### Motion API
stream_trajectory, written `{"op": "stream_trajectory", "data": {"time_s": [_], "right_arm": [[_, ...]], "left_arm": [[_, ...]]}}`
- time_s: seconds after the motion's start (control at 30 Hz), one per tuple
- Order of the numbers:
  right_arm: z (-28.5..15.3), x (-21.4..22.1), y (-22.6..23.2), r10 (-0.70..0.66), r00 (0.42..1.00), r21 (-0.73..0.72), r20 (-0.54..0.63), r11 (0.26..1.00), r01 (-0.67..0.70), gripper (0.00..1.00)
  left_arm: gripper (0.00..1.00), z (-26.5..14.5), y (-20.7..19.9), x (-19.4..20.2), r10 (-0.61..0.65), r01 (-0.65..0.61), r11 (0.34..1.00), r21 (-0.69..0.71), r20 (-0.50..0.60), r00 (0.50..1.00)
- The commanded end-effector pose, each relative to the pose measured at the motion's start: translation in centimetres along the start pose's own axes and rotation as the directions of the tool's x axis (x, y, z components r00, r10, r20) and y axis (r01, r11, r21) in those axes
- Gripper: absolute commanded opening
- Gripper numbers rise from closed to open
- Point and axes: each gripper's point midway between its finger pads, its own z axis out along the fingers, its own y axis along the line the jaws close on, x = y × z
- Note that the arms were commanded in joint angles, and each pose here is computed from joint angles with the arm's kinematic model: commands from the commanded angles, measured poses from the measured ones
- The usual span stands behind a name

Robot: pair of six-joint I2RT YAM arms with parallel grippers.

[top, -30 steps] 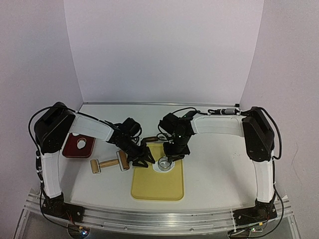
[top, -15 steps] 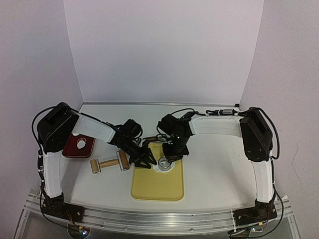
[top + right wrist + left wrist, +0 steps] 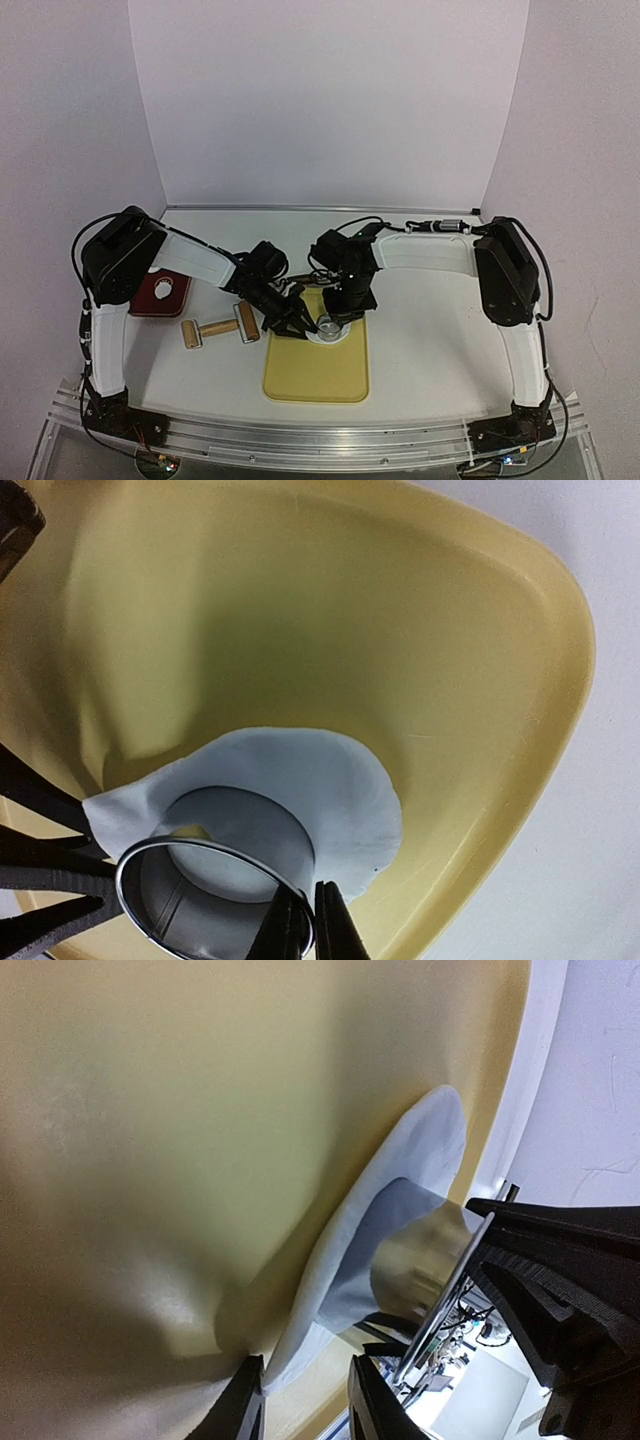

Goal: Roll out the dumpling wrappers from the dough

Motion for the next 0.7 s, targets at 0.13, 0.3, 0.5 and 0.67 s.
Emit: {"op": "stream_trajectory", "data": {"time_s": [0.13, 0.3, 0.5, 0.67], "right_arm": [[0.5, -0.1, 0.2, -0.051, 0.999, 0.064, 0.004, 0.997, 0.051, 0.03], [1.0, 0.1, 0.1, -0.077, 0.997, 0.096, -0.006, 0.992, 0.078, 0.00], [1.9, 0.6, 0.1, -0.095, 0.995, 0.117, -0.031, 0.988, 0.098, 0.00], [2.1, 1.0, -0.7, -0.085, 0.995, 0.158, -0.047, 0.983, 0.091, 0.00]], "left_arm": [[0.23, 1.2, 2.1, -0.8, -0.027, 0.029, 0.997, -0.067, 0.022, 0.999], [0.17, 1.6, 2.6, -1.0, -0.034, 0.036, 0.996, -0.076, 0.021, 0.999], [0.07, 1.8, 3.1, -1.3, -0.035, 0.038, 0.995, -0.096, 0.031, 0.999], [0.00, 1.7, 4.6, -1.8, -0.039, 0.050, 0.985, -0.164, 0.070, 0.997]]}}
